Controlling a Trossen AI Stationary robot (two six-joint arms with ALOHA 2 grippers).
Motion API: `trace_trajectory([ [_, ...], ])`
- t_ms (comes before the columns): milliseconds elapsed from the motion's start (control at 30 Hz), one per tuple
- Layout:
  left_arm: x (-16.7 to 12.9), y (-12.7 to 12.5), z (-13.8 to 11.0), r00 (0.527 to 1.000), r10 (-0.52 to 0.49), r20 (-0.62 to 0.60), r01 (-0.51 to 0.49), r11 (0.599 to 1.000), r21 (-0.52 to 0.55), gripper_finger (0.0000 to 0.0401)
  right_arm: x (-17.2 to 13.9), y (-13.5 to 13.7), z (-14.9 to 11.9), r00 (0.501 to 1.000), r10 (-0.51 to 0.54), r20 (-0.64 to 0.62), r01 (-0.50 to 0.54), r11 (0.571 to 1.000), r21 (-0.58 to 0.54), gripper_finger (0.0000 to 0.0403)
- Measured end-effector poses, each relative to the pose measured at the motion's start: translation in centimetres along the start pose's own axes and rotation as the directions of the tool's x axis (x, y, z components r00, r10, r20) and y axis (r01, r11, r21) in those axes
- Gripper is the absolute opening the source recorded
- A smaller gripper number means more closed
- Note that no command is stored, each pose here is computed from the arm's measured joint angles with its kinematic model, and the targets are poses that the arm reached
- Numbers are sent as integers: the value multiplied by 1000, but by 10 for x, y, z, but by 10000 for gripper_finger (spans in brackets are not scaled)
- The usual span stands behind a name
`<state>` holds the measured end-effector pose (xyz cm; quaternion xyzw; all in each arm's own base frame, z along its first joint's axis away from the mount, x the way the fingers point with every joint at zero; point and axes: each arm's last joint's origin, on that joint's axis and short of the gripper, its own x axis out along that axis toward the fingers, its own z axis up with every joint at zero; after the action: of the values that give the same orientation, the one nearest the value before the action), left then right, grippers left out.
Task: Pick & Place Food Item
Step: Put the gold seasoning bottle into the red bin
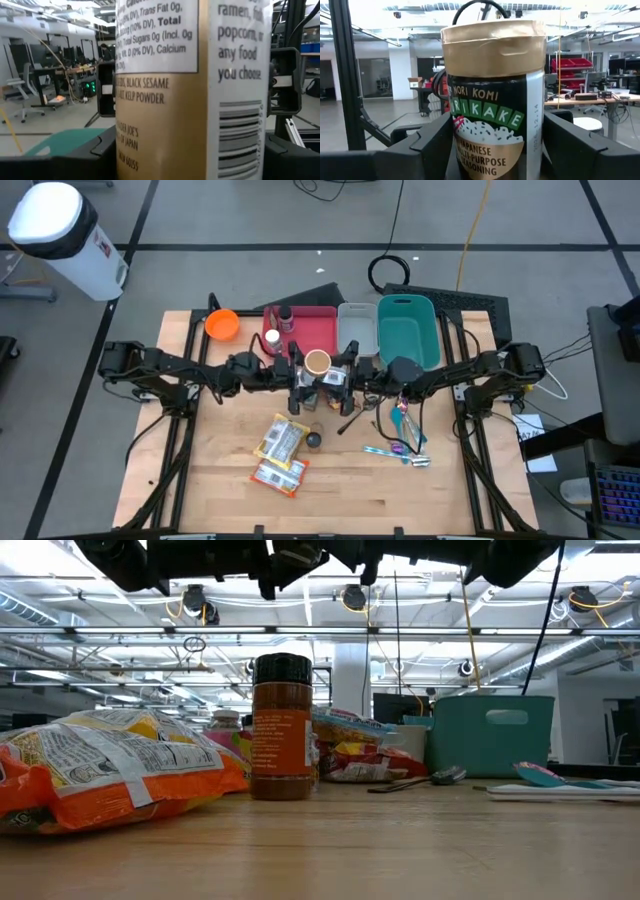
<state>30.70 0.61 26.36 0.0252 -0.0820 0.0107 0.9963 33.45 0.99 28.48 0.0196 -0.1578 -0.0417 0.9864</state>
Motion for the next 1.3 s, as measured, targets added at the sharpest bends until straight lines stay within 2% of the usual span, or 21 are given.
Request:
trace_trajectory([
  [67,0,-1,-2,1000,-1,-27,0,999,-43,287,0,0,-1,1000,-1,-13,1,1000,-4,257],
  [167,0,-3,-11,993,-9,-119,-4,995,-102,365,-2,0,4,999,-3,-36,2,1000,-17,257],
  [233,-1,-6,-16,985,-19,-169,-5,991,-136,382,-4,-1,11,1000,-6,-27,6,1000,-21,257],
  [400,-4,-13,-28,954,-47,-295,-3,986,-169,330,-13,-2,23,992,-11,-123,6,999,-39,257],
  [500,-10,-16,-27,932,-60,-356,-1,986,-169,301,-23,-2,29,972,-12,-233,4,999,-37,257],
  [567,-13,-16,-22,916,-65,-397,1,987,-159,289,-31,-3,30,947,-17,-322,12,1000,-16,257],
  [667,-19,-12,-7,852,-63,-519,-18,989,-149,281,-41,-3,24,888,-20,-460,31,999,15,257],
  [800,-17,-8,24,778,-52,-626,-22,994,-110,285,-45,2,15,846,-14,-532,36,999,31,257],
  [900,-11,-6,48,759,-46,-649,3,998,-67,302,-43,8,4,829,6,-559,11,1000,27,257],
  [1033,-5,-5,74,769,-27,-639,27,1000,-10,331,-39,13,-7,824,-23,-566,28,1000,0,257],
  [1100,-3,-4,84,793,-26,-609,40,999,10,343,-36,14,-11,825,-27,-565,30,1000,-3,257],
  [1300,1,-5,81,784,-29,-620,58,998,28,362,-29,16,-25,833,-18,-552,26,1000,6,257],
])
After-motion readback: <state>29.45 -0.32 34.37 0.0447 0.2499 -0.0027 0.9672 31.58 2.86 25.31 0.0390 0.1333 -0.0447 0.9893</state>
